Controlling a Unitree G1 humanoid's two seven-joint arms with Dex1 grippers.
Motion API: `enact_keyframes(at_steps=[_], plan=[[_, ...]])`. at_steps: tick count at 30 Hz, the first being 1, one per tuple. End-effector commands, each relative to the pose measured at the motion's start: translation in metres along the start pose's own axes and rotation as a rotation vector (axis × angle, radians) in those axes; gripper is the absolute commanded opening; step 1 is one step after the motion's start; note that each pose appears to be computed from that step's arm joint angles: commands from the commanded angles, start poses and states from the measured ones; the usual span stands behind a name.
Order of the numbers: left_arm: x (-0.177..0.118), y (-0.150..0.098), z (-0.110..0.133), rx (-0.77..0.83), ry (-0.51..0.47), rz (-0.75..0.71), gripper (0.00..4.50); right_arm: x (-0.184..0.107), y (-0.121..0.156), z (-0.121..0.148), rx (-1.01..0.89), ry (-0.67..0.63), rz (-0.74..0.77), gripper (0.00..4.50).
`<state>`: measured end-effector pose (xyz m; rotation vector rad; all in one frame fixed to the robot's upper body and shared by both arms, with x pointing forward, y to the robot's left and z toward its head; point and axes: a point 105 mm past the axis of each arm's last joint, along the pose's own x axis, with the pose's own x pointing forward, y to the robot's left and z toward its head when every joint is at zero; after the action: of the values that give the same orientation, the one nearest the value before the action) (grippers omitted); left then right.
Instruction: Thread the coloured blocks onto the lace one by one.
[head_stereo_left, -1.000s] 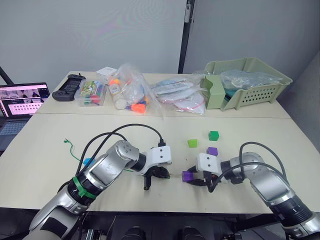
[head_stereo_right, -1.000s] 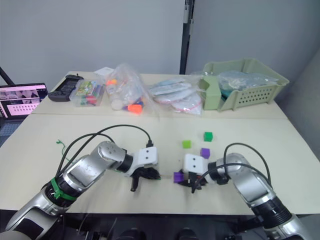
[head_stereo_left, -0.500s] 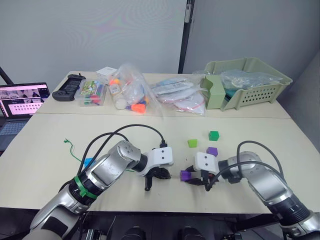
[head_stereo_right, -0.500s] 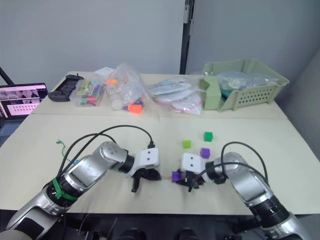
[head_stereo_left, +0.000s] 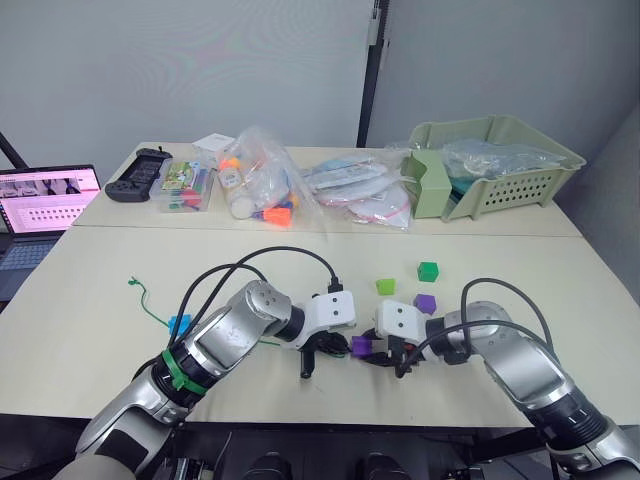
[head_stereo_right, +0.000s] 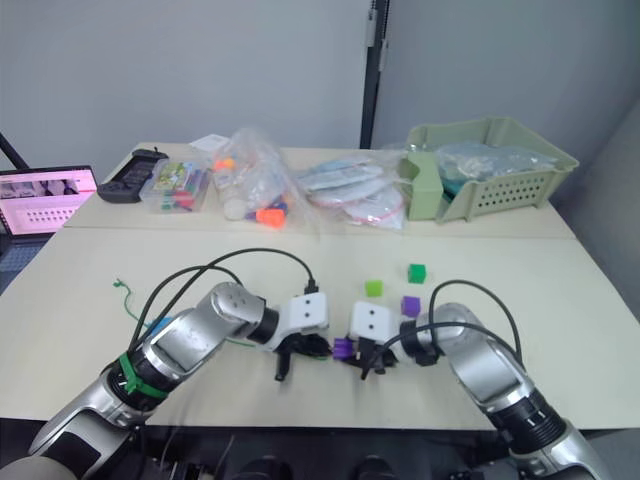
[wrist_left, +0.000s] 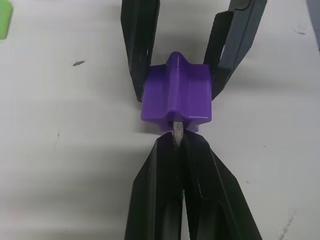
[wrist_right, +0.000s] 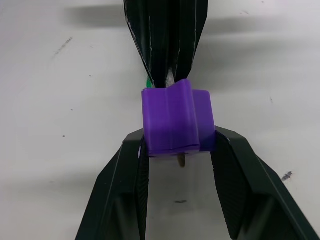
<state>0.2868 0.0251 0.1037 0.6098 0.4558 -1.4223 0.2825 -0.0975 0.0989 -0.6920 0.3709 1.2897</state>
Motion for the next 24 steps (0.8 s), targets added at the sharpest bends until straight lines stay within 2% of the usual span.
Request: enact_keyframes(at_steps=[1,7,10,16,22,23,24], plan=[[-0.002,-0.005,0.010,0.028,-0.110,-0.029,0.33,-0.002,0.001,0.005,-0.028,-0.016,-0.005,1.32],[-0.012,-0.001,0.004,0.006,-0.165,-0.016,2.28,-0.006,0.001,-0.002,-0.013,0.009,-0.007,1.32],[-0.016,-0.003,-0.001,0.012,-0.183,-0.023,2.28,-0.007,0.002,-0.004,-0.009,0.015,-0.008,1.32],[-0.011,-0.004,-0.022,0.013,-0.159,0.002,2.28,-0.012,0.003,-0.008,0.000,0.031,-0.008,1.32],[0.002,0.002,-0.025,-0.015,-0.204,0.044,2.28,-0.014,0.006,-0.010,0.003,0.040,-0.002,1.32],[0.002,0.002,-0.024,-0.015,-0.216,0.045,1.68,-0.015,0.006,-0.010,0.004,0.041,-0.001,1.32],[0.003,0.002,-0.023,-0.018,-0.228,0.045,1.45,-0.015,0.006,-0.010,0.005,0.041,-0.001,1.32]])
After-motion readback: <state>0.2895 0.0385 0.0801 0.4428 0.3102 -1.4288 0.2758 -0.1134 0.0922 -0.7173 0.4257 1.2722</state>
